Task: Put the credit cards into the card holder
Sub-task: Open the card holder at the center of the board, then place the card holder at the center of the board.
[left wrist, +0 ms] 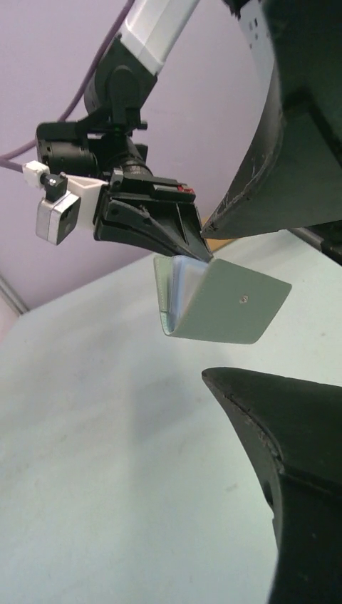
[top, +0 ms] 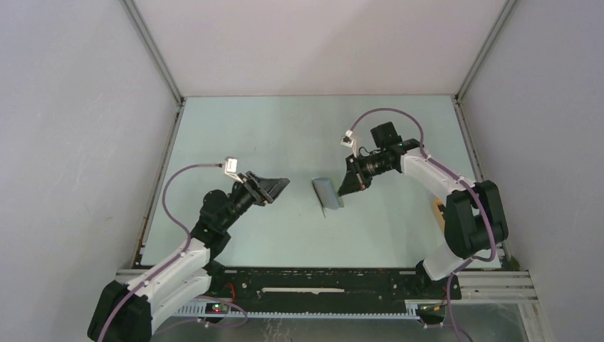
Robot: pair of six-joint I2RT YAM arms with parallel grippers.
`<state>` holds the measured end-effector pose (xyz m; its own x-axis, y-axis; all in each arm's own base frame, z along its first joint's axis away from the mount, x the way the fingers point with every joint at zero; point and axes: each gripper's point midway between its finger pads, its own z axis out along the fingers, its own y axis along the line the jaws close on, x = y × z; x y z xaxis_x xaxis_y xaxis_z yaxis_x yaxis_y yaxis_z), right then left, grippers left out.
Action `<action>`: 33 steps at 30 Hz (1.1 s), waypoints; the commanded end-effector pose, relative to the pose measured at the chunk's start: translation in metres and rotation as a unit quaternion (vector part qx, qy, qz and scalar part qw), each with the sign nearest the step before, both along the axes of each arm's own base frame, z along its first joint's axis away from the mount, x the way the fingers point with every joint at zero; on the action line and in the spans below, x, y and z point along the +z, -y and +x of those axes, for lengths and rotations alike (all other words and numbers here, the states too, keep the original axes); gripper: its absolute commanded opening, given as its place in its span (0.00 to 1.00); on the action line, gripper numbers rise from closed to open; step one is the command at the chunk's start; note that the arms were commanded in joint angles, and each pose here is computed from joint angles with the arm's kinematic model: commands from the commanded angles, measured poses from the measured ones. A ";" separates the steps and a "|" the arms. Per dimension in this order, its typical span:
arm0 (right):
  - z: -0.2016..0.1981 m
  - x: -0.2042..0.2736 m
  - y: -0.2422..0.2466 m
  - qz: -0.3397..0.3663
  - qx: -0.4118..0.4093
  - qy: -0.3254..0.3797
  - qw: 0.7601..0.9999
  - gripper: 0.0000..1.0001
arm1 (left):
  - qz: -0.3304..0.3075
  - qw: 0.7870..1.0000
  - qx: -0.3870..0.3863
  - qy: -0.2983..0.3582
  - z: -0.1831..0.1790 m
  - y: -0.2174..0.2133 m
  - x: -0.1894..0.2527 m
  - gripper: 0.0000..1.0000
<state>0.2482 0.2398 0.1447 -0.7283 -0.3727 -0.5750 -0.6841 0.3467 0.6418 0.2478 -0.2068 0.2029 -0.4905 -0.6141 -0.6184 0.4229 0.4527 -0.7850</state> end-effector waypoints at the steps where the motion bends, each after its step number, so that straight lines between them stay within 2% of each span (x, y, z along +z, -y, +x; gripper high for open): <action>1: 0.000 -0.004 -0.013 -0.005 0.006 -0.010 1.000 0.00 | 0.063 0.997 0.035 -0.022 0.005 -0.014 -0.018 0.70; 8: 0.003 -0.028 -0.016 -0.027 -0.003 -0.052 0.998 0.00 | 0.038 0.999 0.006 -0.030 0.000 -0.003 -0.008 0.66; 13: 0.004 -0.039 -0.016 -0.022 -0.010 -0.090 0.996 0.00 | 0.045 0.998 -0.024 -0.035 0.000 0.015 -0.006 0.63; 19: 0.012 -0.058 -0.012 -0.008 -0.027 -0.150 0.988 0.00 | 0.067 0.992 -0.067 -0.078 0.001 0.044 -0.034 0.58; 24: 0.025 -0.084 0.007 -0.050 -0.065 -0.170 0.982 0.01 | 0.098 0.984 -0.065 -0.136 0.008 0.052 -0.068 0.57; 28: 0.033 -0.108 0.028 -0.133 -0.088 -0.137 0.978 0.07 | 0.111 0.979 -0.069 -0.153 0.012 0.058 -0.078 0.57; 30: 0.034 -0.120 0.037 -0.178 -0.095 -0.119 0.972 0.16 | 0.116 0.978 -0.073 -0.155 0.014 0.062 -0.079 0.57; 33: 0.034 -0.126 0.041 -0.203 -0.089 -0.102 0.970 0.30 | 0.121 0.976 -0.081 -0.160 0.016 0.068 -0.081 0.57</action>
